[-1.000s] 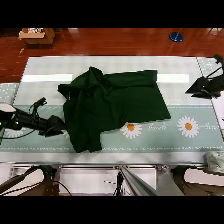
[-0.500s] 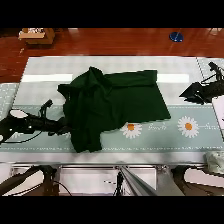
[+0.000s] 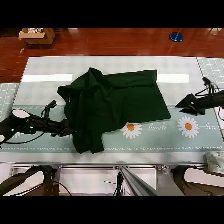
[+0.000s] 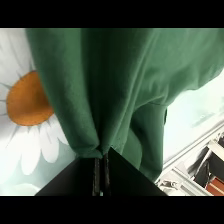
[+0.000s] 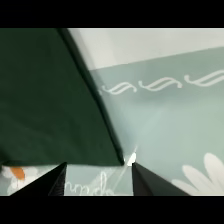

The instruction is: Fold the shirts.

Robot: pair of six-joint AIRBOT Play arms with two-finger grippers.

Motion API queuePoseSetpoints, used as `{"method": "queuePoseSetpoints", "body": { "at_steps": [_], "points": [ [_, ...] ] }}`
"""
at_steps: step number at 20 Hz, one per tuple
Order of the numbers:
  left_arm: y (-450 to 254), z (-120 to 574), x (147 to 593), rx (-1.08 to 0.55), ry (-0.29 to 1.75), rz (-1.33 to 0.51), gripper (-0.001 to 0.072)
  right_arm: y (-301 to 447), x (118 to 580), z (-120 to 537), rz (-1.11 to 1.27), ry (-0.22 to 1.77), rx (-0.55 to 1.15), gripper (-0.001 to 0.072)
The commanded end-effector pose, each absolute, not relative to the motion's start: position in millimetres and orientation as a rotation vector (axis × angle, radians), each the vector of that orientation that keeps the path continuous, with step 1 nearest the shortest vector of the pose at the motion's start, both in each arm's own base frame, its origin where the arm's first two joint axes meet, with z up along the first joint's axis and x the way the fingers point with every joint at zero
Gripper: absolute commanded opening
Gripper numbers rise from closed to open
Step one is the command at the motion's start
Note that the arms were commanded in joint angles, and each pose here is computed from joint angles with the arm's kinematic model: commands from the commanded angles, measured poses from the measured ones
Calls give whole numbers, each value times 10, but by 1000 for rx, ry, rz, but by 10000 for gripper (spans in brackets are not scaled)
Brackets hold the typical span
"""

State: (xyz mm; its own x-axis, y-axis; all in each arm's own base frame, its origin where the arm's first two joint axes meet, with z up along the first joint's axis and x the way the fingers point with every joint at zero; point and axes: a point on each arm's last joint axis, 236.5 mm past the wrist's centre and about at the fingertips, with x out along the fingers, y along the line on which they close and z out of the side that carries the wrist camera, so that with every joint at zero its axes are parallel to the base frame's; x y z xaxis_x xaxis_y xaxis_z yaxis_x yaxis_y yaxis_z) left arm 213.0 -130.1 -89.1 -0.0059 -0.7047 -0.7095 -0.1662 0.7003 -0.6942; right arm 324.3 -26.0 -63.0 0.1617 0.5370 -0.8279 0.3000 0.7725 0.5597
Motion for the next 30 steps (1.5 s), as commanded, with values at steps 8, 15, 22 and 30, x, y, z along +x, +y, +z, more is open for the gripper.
{"method": "queuePoseSetpoints", "body": {
  "at_steps": [8,15,22,30],
  "points": [
    [-1319,-870,2096,-742,1560,-509,29,95,3150,-1088,155,1409,805,474],
    [-1319,-686,2248,-705,1521,-563,27,558,3358,-771,295,1390,665,27],
    [-1153,1791,3189,-317,942,-718,26,322,3879,2057,360,720,281,26],
    [-947,5077,2174,140,87,-426,26,189,2699,4832,123,27,103,26]
  ]
}}
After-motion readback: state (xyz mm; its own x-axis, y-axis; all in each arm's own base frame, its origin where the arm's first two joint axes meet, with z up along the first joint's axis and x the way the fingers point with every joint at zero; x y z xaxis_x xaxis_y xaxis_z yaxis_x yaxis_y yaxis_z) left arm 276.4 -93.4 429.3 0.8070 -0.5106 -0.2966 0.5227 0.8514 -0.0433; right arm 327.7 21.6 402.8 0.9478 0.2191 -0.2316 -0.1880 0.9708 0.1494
